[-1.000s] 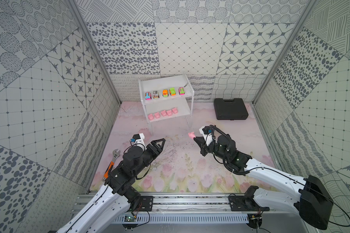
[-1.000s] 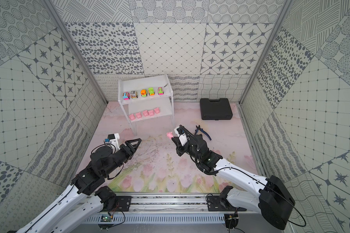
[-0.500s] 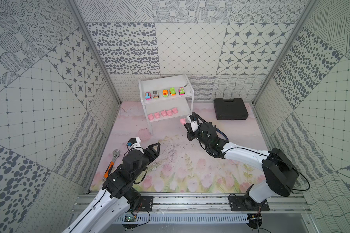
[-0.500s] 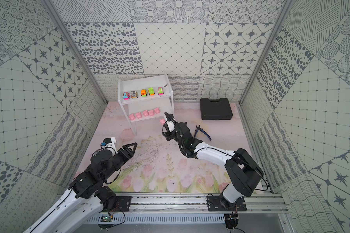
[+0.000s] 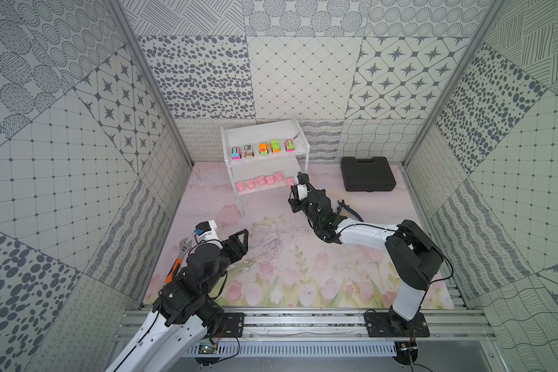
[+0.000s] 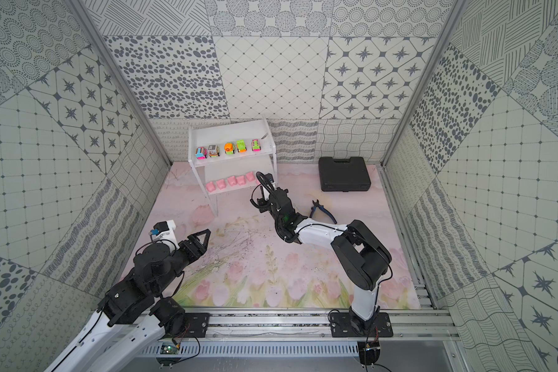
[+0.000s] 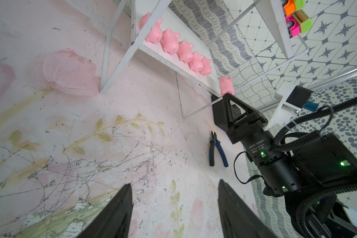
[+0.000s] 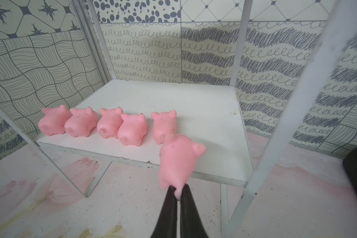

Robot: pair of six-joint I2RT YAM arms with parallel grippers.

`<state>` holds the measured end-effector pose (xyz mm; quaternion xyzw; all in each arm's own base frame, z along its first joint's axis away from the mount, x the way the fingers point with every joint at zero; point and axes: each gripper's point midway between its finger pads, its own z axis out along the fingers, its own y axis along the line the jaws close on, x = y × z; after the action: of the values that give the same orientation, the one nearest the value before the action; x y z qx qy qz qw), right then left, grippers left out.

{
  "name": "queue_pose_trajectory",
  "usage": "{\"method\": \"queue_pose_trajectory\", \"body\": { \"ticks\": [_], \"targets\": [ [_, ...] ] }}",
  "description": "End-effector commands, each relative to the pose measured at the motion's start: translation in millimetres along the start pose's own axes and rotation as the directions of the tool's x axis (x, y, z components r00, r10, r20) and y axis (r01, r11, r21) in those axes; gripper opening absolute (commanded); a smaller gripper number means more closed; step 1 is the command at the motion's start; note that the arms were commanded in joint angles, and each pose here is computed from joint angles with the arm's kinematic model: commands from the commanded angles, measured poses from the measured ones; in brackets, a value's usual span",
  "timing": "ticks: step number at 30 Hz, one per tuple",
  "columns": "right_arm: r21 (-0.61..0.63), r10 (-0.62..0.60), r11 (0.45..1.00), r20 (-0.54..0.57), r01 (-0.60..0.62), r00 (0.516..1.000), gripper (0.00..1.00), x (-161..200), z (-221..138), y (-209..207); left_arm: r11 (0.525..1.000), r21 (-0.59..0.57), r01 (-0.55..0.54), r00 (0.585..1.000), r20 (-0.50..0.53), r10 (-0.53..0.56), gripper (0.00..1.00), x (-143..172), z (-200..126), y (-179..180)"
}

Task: Organize plastic toys on shelves
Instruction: Place the plastic toy on the shelf.

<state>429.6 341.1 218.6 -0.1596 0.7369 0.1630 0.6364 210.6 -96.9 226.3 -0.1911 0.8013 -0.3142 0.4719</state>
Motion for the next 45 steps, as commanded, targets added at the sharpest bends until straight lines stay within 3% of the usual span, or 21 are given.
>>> {"method": "queue_pose_trajectory", "body": {
  "ticks": [1, 27, 39, 45],
  "targets": [
    [0.039, 0.039, 0.998, 0.095, -0.043, 0.995, 0.00, -25, 10, -8, 0.996, -0.046, -0.076, 0.997, 0.007, 0.076, 0.70, -4, -8, 9],
    [0.067, -0.006, 0.998, 0.028, 0.004, 1.000, 0.09, 4, 45, -12, 0.996, -0.064, -0.062, 0.998, -0.007, 0.062, 0.71, -3, -13, 12],
    [0.069, -0.007, 0.998, 0.009, 0.007, 1.000, 0.25, 9, 40, -15, 0.995, -0.066, -0.070, 0.998, -0.006, 0.069, 0.71, -4, -9, 10],
    [0.051, -0.016, 0.999, 0.014, 0.016, 1.000, 0.28, 2, 27, -14, 0.996, -0.066, -0.067, 0.998, 0.009, 0.068, 0.71, -6, -8, 11]
  ]
}}
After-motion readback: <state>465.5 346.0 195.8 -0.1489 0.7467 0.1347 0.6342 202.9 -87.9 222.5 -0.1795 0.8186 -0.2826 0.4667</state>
